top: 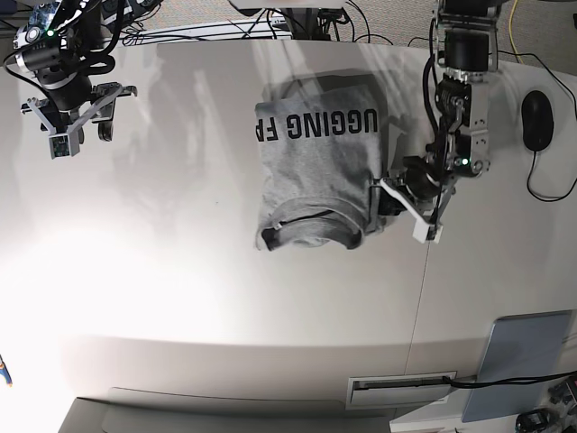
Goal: Fold the T-shirt properly
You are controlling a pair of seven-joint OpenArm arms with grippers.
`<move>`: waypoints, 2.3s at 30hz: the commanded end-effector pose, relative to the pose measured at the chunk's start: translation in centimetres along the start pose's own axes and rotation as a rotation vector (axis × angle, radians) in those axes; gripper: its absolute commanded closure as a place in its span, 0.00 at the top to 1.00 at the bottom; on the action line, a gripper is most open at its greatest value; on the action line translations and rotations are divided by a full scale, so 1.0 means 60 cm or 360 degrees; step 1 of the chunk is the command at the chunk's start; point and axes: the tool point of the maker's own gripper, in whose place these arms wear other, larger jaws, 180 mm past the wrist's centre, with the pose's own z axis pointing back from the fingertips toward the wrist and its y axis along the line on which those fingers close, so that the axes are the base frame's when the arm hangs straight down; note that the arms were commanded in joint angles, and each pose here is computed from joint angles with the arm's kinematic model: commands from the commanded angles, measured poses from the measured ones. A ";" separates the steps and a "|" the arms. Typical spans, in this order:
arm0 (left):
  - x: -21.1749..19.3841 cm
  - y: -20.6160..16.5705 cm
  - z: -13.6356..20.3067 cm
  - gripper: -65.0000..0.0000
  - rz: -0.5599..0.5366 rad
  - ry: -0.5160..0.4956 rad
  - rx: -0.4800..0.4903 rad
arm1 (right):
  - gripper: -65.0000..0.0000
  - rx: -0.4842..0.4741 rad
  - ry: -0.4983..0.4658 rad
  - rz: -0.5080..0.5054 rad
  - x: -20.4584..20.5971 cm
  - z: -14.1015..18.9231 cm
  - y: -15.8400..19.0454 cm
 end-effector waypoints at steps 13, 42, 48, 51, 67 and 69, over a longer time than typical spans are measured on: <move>0.056 -0.017 0.094 0.04 -0.0190 -0.0092 0.0019 | 0.26 -0.0011 -0.0032 0.0024 0.010 0.006 -0.004; -0.411 0.027 0.414 0.04 0.0131 0.0646 0.0386 | 0.00 0.0117 0.0948 -0.0051 -0.356 0.132 0.008; -0.531 0.008 0.417 0.04 0.0330 0.0805 0.0223 | 0.00 0.0152 0.1251 -0.0225 -0.497 0.129 0.001; -0.583 0.029 0.416 0.04 0.0391 0.0870 0.0263 | 0.00 0.0146 0.1390 -0.0311 -0.556 0.118 0.002; -0.704 0.104 0.277 0.04 0.0660 0.1041 0.0381 | 0.00 0.0227 0.1403 -0.0540 -0.672 -0.034 0.054; -0.693 0.106 0.253 0.04 0.0664 0.1039 0.0363 | 0.00 0.0236 0.1350 -0.0579 -0.666 -0.056 0.060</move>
